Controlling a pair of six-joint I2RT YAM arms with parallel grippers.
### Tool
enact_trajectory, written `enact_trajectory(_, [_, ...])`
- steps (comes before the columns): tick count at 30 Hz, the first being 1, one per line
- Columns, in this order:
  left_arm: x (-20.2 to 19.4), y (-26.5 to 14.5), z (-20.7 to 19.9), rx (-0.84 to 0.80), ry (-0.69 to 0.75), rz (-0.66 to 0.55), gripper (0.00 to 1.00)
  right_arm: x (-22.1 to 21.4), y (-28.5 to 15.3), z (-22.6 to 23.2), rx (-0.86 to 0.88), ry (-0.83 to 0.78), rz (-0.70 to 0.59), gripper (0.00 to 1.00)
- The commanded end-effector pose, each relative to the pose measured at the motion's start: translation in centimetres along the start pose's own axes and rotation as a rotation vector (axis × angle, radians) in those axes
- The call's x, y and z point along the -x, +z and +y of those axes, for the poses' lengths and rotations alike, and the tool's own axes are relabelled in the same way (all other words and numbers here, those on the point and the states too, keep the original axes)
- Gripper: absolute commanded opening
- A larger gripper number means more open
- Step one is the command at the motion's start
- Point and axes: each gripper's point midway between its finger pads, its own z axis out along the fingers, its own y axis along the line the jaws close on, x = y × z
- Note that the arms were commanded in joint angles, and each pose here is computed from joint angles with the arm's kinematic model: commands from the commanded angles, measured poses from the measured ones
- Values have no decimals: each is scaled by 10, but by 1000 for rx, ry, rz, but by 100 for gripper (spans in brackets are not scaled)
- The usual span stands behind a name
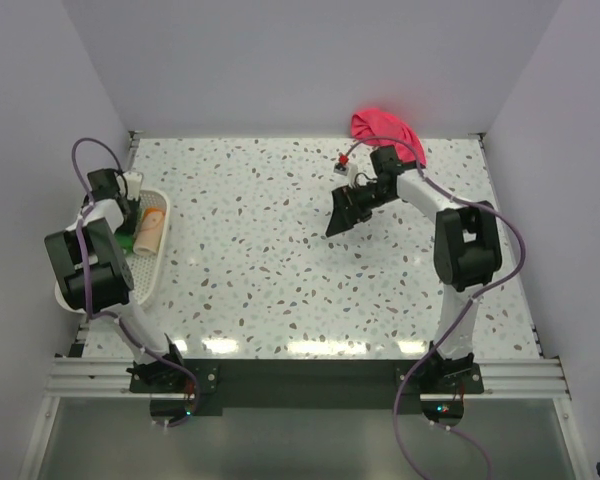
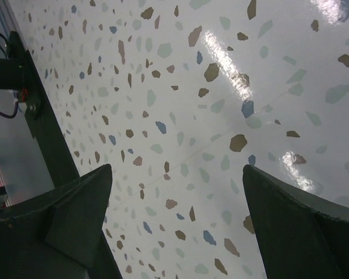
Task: Roll the towels
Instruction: Place the rolled towel into the container
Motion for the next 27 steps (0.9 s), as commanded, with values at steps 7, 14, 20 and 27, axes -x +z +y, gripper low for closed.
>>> enact_trajectory(7, [32, -1, -12, -122, -80, -79, 0, 10, 24, 11, 15, -36, 12, 96])
enact_trajectory(14, [27, 6, -20, -167, -88, -38, 17, 9, 25, 11, 18, -42, 22, 97])
enact_trajectory(20, [21, 5, -24, -181, -86, -23, 31, 9, 25, 9, 13, -46, 26, 97])
enact_trajectory(27, [28, -8, -19, -174, -75, -42, 43, 9, 25, 9, 18, -50, 28, 98])
